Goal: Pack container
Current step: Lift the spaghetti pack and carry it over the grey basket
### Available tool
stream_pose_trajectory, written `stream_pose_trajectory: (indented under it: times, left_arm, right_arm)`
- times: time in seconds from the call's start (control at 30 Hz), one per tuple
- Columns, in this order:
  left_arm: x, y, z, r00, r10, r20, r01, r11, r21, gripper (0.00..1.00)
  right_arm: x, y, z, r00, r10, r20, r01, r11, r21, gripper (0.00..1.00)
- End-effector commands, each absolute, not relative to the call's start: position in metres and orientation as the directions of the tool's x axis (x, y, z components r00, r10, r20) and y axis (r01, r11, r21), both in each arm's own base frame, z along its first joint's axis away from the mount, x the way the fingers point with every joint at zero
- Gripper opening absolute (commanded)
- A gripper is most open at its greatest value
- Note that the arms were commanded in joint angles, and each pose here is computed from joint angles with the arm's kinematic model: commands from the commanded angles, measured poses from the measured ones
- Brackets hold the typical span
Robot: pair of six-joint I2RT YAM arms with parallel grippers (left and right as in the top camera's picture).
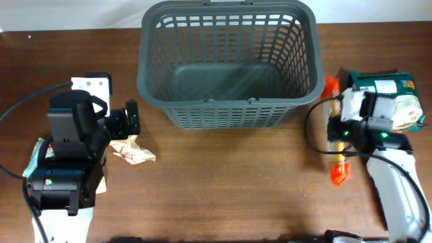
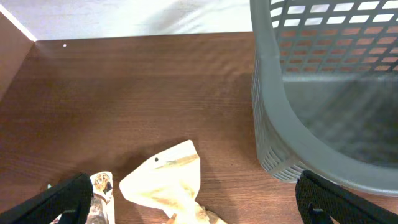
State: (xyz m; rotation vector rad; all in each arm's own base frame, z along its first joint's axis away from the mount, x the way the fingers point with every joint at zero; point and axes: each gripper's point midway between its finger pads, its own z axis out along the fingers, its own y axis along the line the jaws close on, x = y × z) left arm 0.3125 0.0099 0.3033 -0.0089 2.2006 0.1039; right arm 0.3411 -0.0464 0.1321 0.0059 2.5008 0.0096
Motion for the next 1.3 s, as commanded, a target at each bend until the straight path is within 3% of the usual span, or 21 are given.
stream_pose_trajectory:
  times: [0.0,0.27,0.5,0.7,0.83,0.9,1.03,1.27]
  left_arm:
    - [0.313,0.01,0.308,-0.583,0.053,-0.811,-0.037,0.995,0.091,0.99]
    - [0.314,0.01,0.308,-0.58,0.053,-0.813,-0.037,0.995,0.091,0.99]
    - [0.315,0.01,0.31,-0.574,0.053,-0.817,-0.038,0.995,0.091,0.99]
    - [0.317,0.01,0.312,-0.564,0.053,-0.824,-0.038,0.995,0.09,0.99]
    - [0.317,0.01,0.313,-0.562,0.052,-0.826,-0.037,0.995,0.088,0.99]
    - [0.317,0.008,0.313,-0.562,0.052,-0.826,-0.031,0.996,0.084,0.99]
    - [0.317,0.008,0.312,-0.562,0.052,-0.826,-0.029,0.996,0.083,0.99]
    - [0.316,0.008,0.313,-0.561,0.052,-0.826,-0.029,0.996,0.083,0.99]
  right_arm:
    - [0.358,-0.049,0.197,-0.687,-0.005,-0.726,0.011,1.0,-0.017,0.04]
    - [0.374,-0.063,0.28,-0.542,-0.036,-0.84,0.072,0.994,-0.088,0.04]
    - [0.387,-0.057,0.41,-0.245,-0.096,-0.965,0.068,0.991,-0.116,0.04]
    - [0.373,0.022,0.526,0.134,-0.145,-0.98,-0.207,0.963,-0.17,0.04]
    - [0.353,0.094,0.555,0.296,-0.112,-0.949,-0.441,0.865,-0.24,0.04]
    - [0.35,0.125,0.548,0.293,-0.09,-0.952,-0.542,0.805,-0.242,0.04]
    - [0.359,0.18,0.505,0.182,-0.082,-0.98,-0.707,0.682,-0.188,0.04]
    - [0.395,0.218,0.412,-0.023,-0.204,-0.979,-0.798,0.593,-0.105,0.04]
